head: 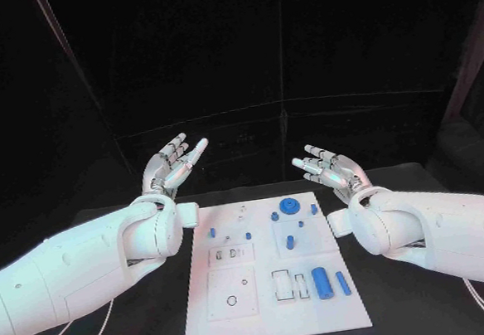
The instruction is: Assemble the parts on the task board
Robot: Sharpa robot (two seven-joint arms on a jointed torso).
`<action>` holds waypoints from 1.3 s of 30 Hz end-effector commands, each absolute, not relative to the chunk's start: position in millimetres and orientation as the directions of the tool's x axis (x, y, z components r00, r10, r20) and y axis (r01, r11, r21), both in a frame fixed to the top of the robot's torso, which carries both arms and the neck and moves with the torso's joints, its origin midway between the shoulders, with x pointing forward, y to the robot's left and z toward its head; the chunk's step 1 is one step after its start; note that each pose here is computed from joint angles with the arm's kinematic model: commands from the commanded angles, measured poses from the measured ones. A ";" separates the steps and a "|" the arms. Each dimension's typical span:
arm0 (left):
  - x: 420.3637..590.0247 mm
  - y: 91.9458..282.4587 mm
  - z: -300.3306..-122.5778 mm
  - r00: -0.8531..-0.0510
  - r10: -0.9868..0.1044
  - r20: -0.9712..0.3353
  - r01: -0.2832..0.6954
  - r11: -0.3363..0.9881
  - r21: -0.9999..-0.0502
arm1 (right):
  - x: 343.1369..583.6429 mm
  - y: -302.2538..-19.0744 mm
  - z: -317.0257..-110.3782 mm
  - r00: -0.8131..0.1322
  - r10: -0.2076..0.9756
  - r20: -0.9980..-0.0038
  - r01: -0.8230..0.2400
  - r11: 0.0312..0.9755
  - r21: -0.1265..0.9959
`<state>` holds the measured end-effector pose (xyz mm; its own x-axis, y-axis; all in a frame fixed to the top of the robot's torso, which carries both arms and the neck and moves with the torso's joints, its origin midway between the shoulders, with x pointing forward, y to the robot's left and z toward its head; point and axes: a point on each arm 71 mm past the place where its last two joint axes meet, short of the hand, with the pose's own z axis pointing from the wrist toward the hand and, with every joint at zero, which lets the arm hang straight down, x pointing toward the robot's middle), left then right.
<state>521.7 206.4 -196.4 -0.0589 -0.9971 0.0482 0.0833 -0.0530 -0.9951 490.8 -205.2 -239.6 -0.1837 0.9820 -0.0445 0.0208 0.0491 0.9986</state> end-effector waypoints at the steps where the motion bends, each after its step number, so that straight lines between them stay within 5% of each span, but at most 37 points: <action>1: 523.2 203.3 -191.6 -0.119 -0.986 0.117 0.121 -0.131 -0.984 | 492.0 -196.6 -239.0 -0.333 0.942 -0.036 0.019 0.045 0.999; 5: 523.2 203.3 -191.6 -0.119 -0.986 0.117 0.121 -0.131 -0.984 | 493.4 -197.0 -239.6 -0.350 0.936 -0.040 0.020 0.051 0.999; 6: 525.0 221.3 -190.8 -0.109 -0.987 0.116 0.132 -0.130 -0.983 | 508.8 -222.6 -230.2 -0.284 0.913 -0.294 -0.124 0.270 0.955; 14: 518.7 230.9 -187.0 -0.117 -0.985 0.123 0.135 -0.138 -0.981 | 524.0 -225.2 -202.6 -0.278 0.813 -0.512 -0.265 0.447 0.854; 24: 497.0 228.3 -177.8 -0.200 -0.972 0.126 0.125 -0.153 -0.980 | 540.3 -216.7 -161.3 -0.245 0.538 -0.806 -0.430 0.685 0.588; 39: 469.9 212.8 -163.2 -0.288 -0.944 0.159 0.112 -0.198 -0.974 | 537.4 -178.4 -150.8 -0.133 0.127 -0.983 -0.541 0.821 0.179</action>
